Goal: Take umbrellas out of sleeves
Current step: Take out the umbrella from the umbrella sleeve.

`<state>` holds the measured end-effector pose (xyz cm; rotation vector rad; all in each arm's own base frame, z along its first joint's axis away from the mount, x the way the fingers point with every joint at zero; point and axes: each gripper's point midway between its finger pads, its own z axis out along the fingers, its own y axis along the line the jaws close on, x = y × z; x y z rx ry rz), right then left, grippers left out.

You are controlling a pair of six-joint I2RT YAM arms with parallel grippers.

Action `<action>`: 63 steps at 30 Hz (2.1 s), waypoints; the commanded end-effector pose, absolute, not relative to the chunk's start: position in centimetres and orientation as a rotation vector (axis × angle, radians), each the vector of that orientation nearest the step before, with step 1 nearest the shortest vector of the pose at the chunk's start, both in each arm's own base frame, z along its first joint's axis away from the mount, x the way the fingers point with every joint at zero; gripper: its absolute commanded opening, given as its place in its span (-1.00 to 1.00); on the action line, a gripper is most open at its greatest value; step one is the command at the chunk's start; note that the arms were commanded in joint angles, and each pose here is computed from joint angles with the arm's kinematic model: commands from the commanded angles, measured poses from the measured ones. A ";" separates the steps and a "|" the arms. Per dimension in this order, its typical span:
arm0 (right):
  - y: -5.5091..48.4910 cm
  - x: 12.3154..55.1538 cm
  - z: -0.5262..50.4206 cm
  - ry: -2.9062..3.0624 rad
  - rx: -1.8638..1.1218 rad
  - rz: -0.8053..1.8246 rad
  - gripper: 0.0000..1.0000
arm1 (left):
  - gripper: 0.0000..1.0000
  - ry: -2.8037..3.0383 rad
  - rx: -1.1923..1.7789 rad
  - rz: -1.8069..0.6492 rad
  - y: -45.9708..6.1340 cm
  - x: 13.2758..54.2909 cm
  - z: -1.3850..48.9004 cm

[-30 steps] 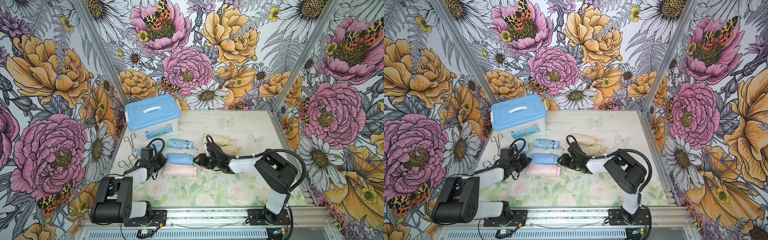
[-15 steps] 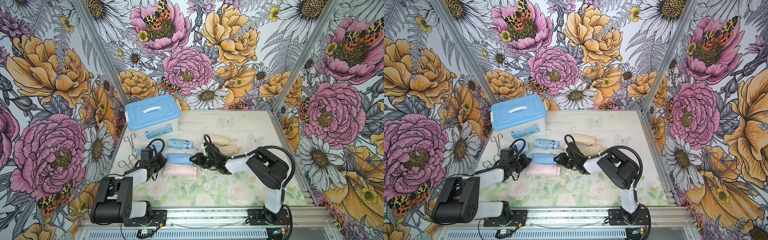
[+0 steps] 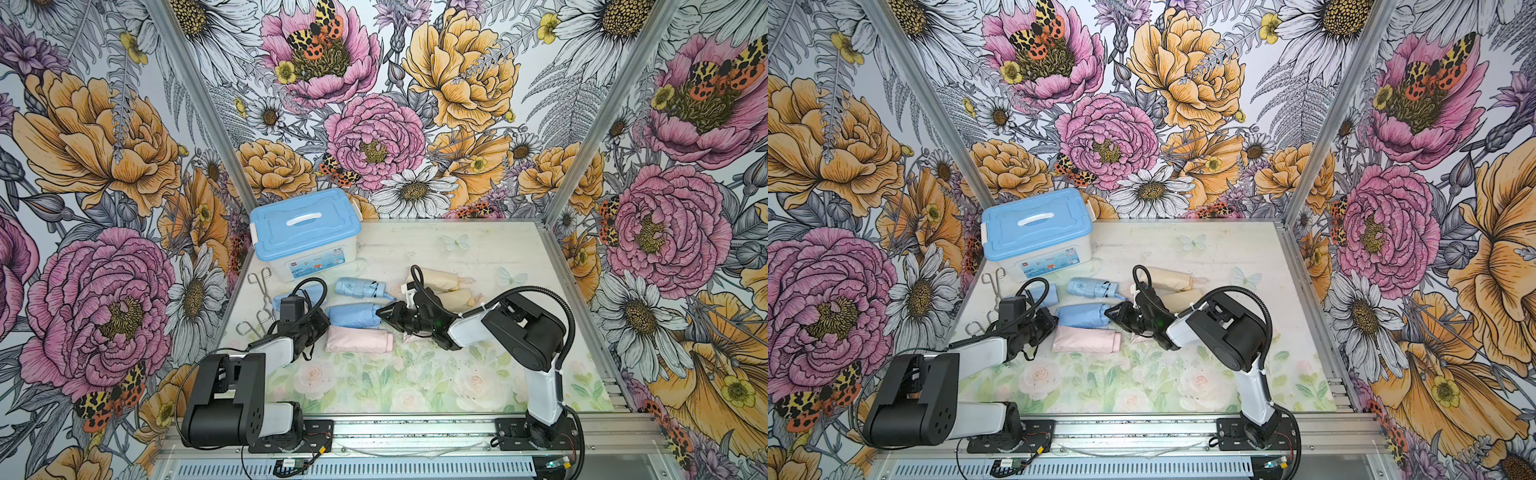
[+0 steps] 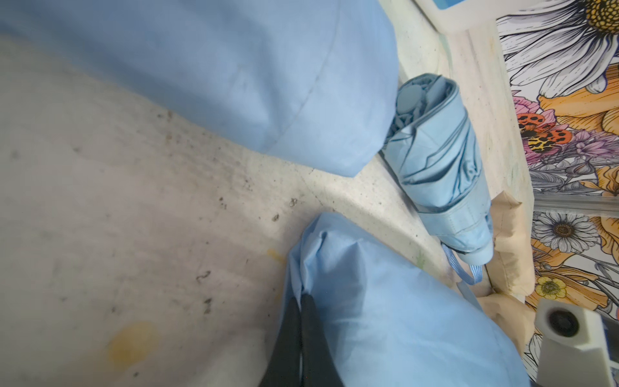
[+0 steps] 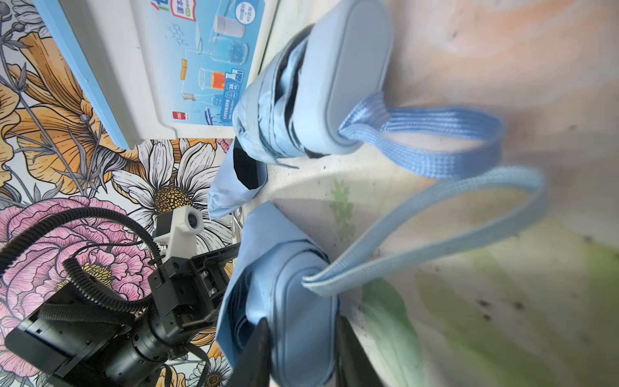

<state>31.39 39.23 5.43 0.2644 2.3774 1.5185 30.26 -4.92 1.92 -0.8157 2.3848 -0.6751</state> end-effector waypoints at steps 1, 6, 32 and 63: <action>39.6 31.1 6.0 2.344 0.213 1.568 -0.70 | -1.00 2.416 -0.831 -0.665 -5.0 29.3 1.2; 40.1 31.0 7.1 2.299 0.161 1.624 -0.54 | -1.00 2.421 -0.828 -0.664 -5.0 29.3 1.2; 41.0 31.6 10.5 2.116 0.033 1.718 -0.19 | -1.00 2.425 -0.821 -0.648 -4.8 29.3 1.6; 44.1 31.9 7.2 2.331 -0.150 1.647 -0.61 | -1.00 2.424 -0.818 -0.650 -4.8 29.5 1.4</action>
